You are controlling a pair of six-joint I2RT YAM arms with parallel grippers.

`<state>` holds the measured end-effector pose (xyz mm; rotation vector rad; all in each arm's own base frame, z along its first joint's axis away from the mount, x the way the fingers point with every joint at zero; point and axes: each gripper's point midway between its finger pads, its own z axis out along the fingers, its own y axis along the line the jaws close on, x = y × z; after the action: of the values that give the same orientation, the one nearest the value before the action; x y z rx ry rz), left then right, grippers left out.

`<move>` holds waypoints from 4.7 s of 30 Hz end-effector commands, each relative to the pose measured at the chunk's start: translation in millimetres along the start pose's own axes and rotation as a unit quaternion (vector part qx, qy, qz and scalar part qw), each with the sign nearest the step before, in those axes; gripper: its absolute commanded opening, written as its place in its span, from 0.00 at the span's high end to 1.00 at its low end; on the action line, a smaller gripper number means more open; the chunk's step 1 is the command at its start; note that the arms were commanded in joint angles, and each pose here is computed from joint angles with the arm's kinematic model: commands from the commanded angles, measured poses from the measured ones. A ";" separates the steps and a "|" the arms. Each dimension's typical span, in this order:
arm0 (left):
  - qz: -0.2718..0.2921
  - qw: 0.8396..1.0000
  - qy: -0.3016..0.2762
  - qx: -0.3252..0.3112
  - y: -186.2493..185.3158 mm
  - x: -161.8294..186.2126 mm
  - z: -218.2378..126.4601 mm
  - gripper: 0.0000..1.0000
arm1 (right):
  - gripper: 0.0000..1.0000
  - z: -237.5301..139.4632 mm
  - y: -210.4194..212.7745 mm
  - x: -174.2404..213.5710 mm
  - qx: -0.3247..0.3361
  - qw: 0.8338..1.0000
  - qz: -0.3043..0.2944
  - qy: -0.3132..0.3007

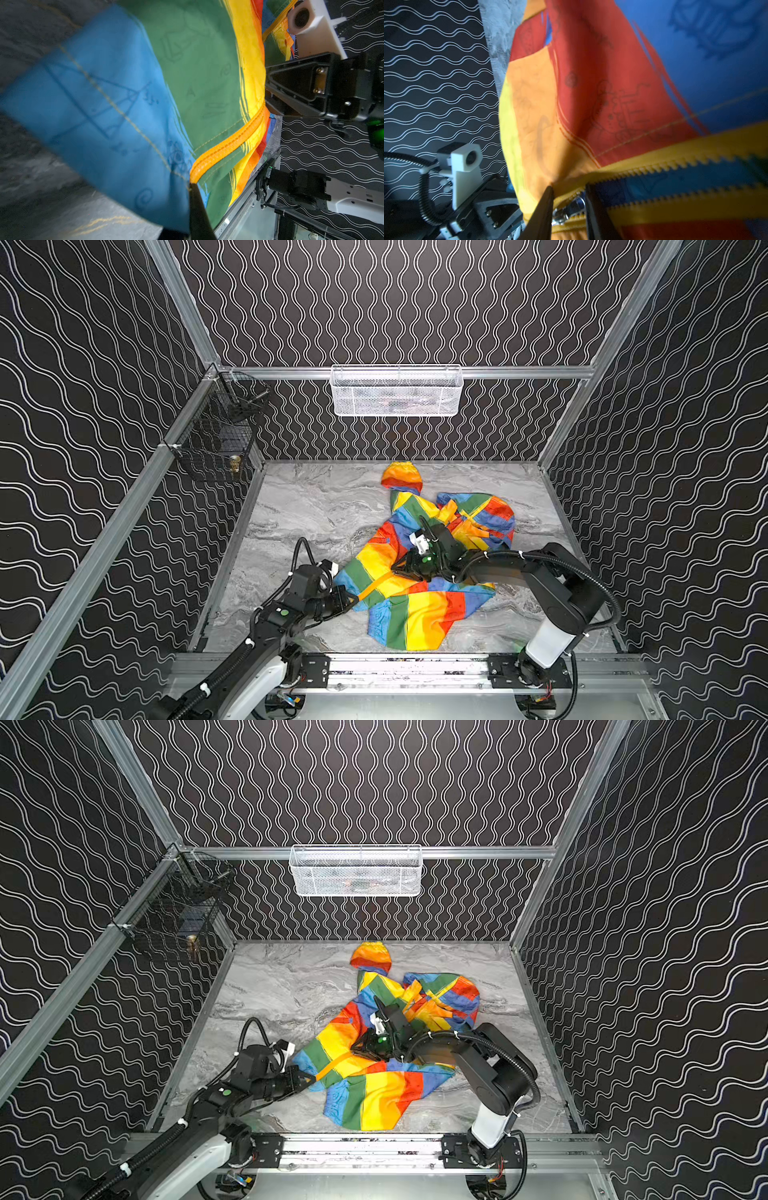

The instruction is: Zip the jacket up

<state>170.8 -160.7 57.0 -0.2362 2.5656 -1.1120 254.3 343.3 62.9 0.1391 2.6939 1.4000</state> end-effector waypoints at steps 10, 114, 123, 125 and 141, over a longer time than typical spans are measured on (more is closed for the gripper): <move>0.004 1.000 -0.005 0.007 -2.8 -2.1 -0.4 1.00 | 0.77 -11.3 21.2 -2.7 -0.034 0.999 -0.005 -0.014; -0.071 0.991 0.008 -0.112 38.7 1.3 1.5 1.00 | 0.85 7.5 13.2 20.7 -0.119 0.991 0.047 0.047; -0.064 0.992 -0.005 -0.106 29.8 -5.3 -5.0 1.00 | 1.00 -2.7 11.1 4.6 -0.075 0.997 0.029 0.015; -0.059 0.993 -0.010 -0.102 25.0 -9.2 -7.2 1.00 | 1.00 -11.3 13.0 -5.9 -0.055 0.998 0.010 -0.002; 0.017 0.993 -0.051 -0.106 -19.4 -54.0 -30.8 1.00 | 1.00 -84.1 -10.6 -111.4 0.138 0.978 -0.076 -0.139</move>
<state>213.0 -147.7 107.2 -0.3264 2.5487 -0.8926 343.9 276.7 117.3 0.1346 2.5673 1.0535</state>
